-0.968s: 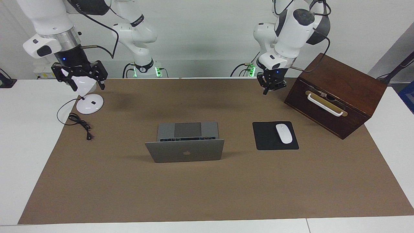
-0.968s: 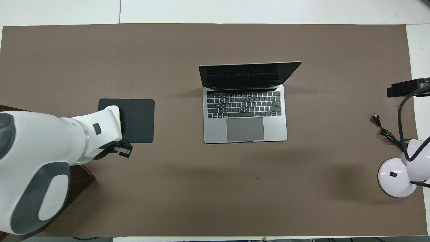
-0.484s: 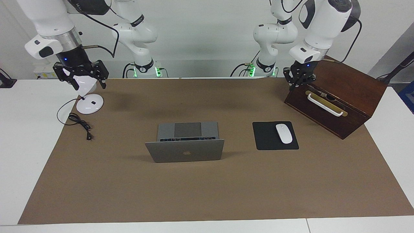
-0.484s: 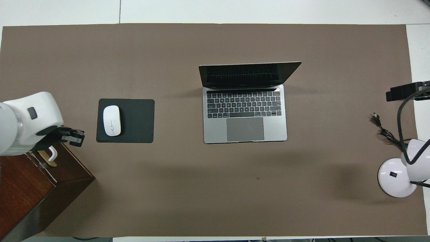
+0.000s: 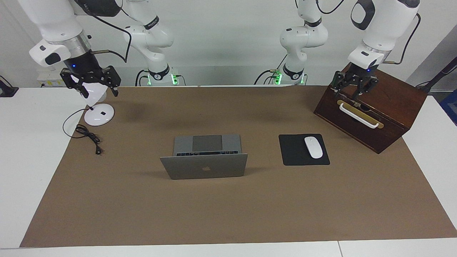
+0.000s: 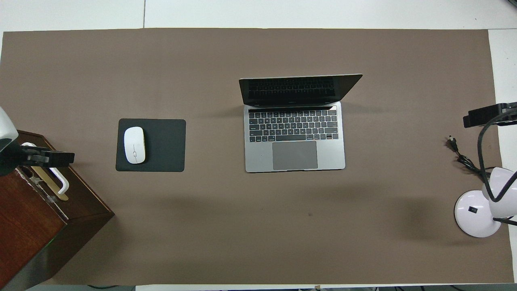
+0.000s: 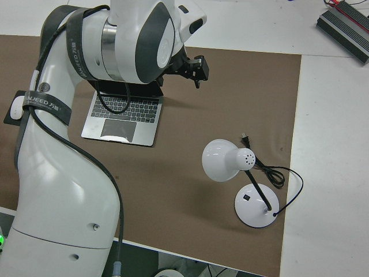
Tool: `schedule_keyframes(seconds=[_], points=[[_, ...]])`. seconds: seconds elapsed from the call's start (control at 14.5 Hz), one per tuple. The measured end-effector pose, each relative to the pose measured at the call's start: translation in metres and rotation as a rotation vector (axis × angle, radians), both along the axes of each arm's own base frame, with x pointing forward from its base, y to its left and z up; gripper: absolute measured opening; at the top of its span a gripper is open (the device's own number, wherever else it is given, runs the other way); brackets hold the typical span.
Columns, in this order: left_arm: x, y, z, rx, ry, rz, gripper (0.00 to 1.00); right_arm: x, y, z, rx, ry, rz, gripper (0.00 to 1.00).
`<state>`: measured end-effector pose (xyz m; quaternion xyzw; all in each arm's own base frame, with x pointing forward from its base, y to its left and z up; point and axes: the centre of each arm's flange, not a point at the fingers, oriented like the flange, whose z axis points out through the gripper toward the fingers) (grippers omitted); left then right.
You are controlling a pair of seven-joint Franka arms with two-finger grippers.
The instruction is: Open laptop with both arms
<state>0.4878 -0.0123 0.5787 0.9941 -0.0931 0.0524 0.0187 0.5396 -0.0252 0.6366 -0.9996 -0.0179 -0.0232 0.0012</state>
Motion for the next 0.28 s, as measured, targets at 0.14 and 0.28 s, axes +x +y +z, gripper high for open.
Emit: schedule_keyframes(seconds=[0.14,0.28], points=[[0.005,0.001,0.006,-0.011,-0.029,0.092,1.0,0.0,0.0,0.0,0.0,0.002,0.0,1.0],[0.013,-0.001,0.02,-0.019,-0.052,0.137,1.0,0.0,0.0,0.0,0.0,0.004,0.0,1.0]])
